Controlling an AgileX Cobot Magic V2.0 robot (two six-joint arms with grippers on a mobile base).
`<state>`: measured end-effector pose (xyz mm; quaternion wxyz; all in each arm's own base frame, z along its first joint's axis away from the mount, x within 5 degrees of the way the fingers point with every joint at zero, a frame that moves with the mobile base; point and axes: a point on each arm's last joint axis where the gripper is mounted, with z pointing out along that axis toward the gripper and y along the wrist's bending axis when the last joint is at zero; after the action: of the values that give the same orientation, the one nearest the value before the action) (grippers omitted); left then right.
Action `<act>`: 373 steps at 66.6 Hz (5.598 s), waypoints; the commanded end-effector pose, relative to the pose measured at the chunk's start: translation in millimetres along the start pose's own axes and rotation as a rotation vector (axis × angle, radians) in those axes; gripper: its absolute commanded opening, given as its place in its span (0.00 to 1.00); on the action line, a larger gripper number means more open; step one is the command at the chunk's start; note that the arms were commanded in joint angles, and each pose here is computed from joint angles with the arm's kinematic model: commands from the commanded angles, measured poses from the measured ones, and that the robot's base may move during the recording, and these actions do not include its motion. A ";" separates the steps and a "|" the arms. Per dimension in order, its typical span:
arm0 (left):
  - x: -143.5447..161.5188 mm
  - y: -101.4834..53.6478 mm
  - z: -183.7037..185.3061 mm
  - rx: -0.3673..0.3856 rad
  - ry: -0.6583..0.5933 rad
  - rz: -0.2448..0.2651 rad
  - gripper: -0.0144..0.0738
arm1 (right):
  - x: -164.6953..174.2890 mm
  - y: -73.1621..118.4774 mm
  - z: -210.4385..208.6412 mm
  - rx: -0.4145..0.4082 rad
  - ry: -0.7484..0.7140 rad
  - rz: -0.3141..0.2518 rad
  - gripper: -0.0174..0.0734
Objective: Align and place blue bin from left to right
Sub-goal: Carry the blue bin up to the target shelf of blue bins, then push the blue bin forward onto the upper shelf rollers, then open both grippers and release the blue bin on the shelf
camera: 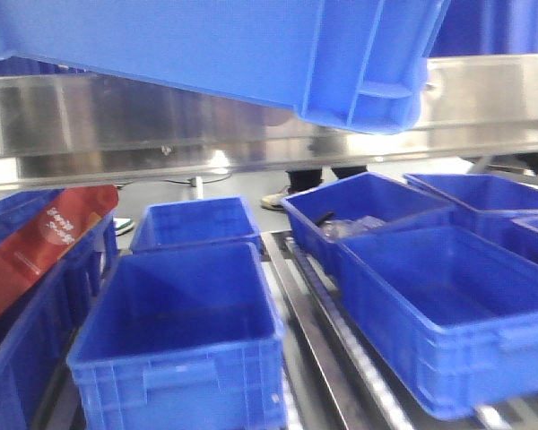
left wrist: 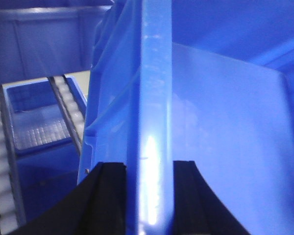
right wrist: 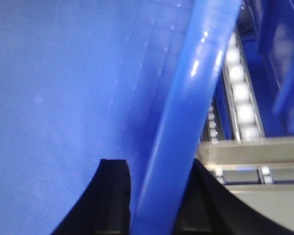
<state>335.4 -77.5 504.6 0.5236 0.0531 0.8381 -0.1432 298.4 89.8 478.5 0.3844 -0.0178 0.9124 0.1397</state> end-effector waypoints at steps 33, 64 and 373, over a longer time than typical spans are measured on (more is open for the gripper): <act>-28.9 -4.7 -20.3 0.031 -0.281 -0.015 0.04 | -6.9 4.2 -15.0 -0.032 -0.101 -0.041 0.11; -28.9 -4.7 -20.3 0.031 -0.281 -0.015 0.04 | -6.9 4.2 -15.0 -0.032 -0.101 -0.041 0.11; 283.3 35.0 -180.3 -0.123 -0.425 0.107 0.04 | 249.3 -81.7 -82.1 0.158 -0.709 -0.279 0.12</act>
<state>65.0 -8.5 316.9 0.6831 0.0360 0.7264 -0.0670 77.7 8.4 334.7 0.6759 -0.0593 0.7344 0.0206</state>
